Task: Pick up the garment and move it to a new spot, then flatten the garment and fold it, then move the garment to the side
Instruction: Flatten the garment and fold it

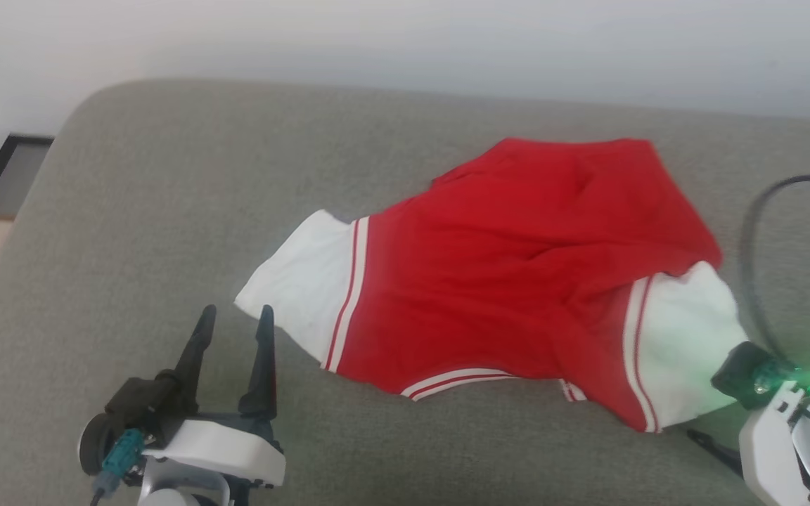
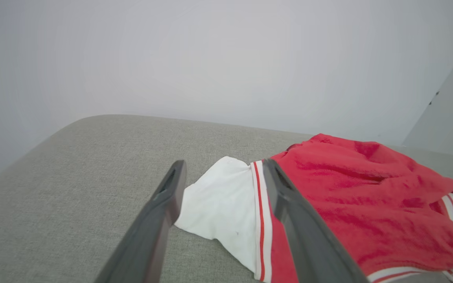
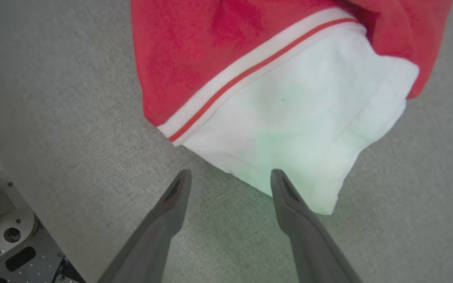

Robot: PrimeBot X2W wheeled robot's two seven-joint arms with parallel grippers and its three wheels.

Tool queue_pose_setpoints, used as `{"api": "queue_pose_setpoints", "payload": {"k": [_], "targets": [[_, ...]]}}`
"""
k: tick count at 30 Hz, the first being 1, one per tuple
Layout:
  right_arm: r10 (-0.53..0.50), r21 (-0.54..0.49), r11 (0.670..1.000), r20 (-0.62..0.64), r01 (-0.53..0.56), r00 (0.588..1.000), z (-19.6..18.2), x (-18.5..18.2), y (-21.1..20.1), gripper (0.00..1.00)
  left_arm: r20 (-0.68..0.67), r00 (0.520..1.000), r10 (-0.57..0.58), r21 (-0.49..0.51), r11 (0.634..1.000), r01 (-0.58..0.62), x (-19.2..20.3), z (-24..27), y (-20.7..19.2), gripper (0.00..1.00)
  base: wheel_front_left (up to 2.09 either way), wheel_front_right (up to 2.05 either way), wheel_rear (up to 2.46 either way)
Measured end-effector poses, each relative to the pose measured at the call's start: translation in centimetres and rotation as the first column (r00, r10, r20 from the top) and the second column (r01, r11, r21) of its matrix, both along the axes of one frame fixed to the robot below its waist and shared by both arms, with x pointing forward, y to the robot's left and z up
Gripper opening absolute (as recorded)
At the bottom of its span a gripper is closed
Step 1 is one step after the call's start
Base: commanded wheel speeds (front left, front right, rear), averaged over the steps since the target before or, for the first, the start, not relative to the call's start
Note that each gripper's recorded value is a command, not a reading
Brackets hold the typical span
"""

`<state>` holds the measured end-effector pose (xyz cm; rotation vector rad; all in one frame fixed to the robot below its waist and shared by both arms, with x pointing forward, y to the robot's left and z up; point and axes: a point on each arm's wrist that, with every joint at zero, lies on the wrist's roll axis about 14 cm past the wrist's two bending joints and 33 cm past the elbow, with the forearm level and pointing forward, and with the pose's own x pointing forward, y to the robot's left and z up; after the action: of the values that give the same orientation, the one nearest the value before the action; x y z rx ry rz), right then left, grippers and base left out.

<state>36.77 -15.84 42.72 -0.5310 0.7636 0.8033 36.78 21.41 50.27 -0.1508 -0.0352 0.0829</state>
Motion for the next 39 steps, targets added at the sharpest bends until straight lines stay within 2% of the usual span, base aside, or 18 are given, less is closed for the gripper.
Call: {"api": "queue_pose_setpoints", "payload": {"k": [5, 11, 12, 13, 14, 15, 18, 21, 25, 26, 28, 31, 34, 37, 39], "targets": [[0.065, -0.052, 0.996, -0.071, -0.069, 0.995, -2.4, 0.8, 0.8, 1.00, -0.017, 0.999, 0.038, -0.026, 0.999, -0.039, 0.0, -1.0, 0.7, 1.00, 0.00, 0.00, 0.00], [0.089, -0.069, 0.993, -0.130, -0.099, 0.988, -4.6, 1.3, 1.1, 1.00, -0.030, 0.997, 0.065, -0.018, 0.998, -0.066, 0.1, -1.7, 1.6, 1.00, 0.00, 0.00, 0.00], [0.091, -0.070, 0.992, -0.136, -0.102, 0.986, -4.9, 1.4, 1.1, 0.88, -0.031, 0.997, 0.071, -0.019, 0.997, -0.072, 0.1, -1.7, 1.7, 1.00, 0.00, 0.00, 0.00], [0.092, -0.071, 0.992, -0.138, -0.102, 0.986, -5.2, 1.5, 1.0, 0.48, -0.031, 0.997, 0.074, -0.019, 0.997, -0.075, 0.2, -1.8, 1.8, 1.00, 0.00, 0.00, 0.00], [0.095, -0.068, 0.992, -0.137, -0.105, 0.986, -5.3, 1.6, 1.0, 0.13, -0.030, 0.997, 0.075, -0.018, 0.997, -0.075, 0.2, -1.8, 1.9, 1.00, 0.00, 0.00, 0.00], [0.098, -0.066, 0.992, -0.134, -0.107, 0.986, -5.3, 1.6, 1.1, 0.00, -0.030, 0.997, 0.072, -0.016, 0.997, -0.073, 0.2, -1.9, 2.0, 1.00, 0.00, 0.00, 0.00], [0.095, -0.049, 0.994, -0.115, -0.101, 0.989, -5.2, 2.0, 1.2, 0.00, -0.031, 0.999, 0.043, -0.015, 0.999, -0.043, 0.5, -2.1, 1.7, 1.00, 0.00, 0.00, 0.00], [0.083, -0.034, 0.996, -0.106, -0.087, 0.991, -5.1, 2.2, 1.1, 0.00, -0.043, 0.998, -0.042, 0.029, 0.999, 0.044, 1.1, -2.4, 0.7, 1.00, 0.00, 0.00, 0.00], [0.084, -0.026, 0.996, -0.102, -0.087, 0.991, -5.1, 2.2, 1.1, 0.00, -0.168, 0.968, -0.187, 0.099, 0.974, 0.206, 3.2, -3.6, -0.5, 1.00, 0.00, 0.00, 0.00], [0.083, -0.021, 0.996, -0.101, -0.085, 0.991, -5.2, 2.1, 1.1, 0.00, -0.273, 0.934, -0.232, 0.130, 0.953, 0.274, 4.3, -4.4, -0.6, 1.00, 0.00, 0.00, 0.00], [0.078, -0.014, 0.997, -0.100, -0.080, 0.992, -5.2, 2.2, 1.2, 0.00, -0.374, 0.883, -0.284, 0.068, 0.941, 0.332, 5.4, -5.2, -1.7, 1.00, 0.00, 0.00, 0.00], [0.078, -0.002, 0.997, -0.104, -0.079, 0.992, -5.4, 2.1, 1.5, 0.00, -0.543, 0.754, -0.369, -0.024, 0.905, 0.425, 5.5, -6.9, -3.2, 1.00, 0.00, 0.00, 0.00], [0.076, 0.001, 0.997, -0.106, -0.076, 0.991, -5.6, 2.1, 1.5, 0.00, -0.692, 0.631, -0.351, -0.071, 0.903, 0.425, 5.3, -8.4, -1.4, 1.00, 0.00, 0.00, 0.00], [0.070, 0.009, 0.998, -0.108, -0.070, 0.992, -5.7, 2.1, 1.6, 0.00, -0.779, 0.497, -0.382, -0.177, 0.895, 0.410, 4.5, -10.0, -1.7, 1.00, 0.00, 0.00, 0.00], [0.066, 0.013, 0.998, -0.107, -0.065, 0.992, -5.7, 2.2, 1.5, 0.00, -0.807, 0.442, -0.393, -0.210, 0.889, 0.406, 4.3, -10.6, -1.9, 1.00, 0.00, 0.00, 0.00]]}}
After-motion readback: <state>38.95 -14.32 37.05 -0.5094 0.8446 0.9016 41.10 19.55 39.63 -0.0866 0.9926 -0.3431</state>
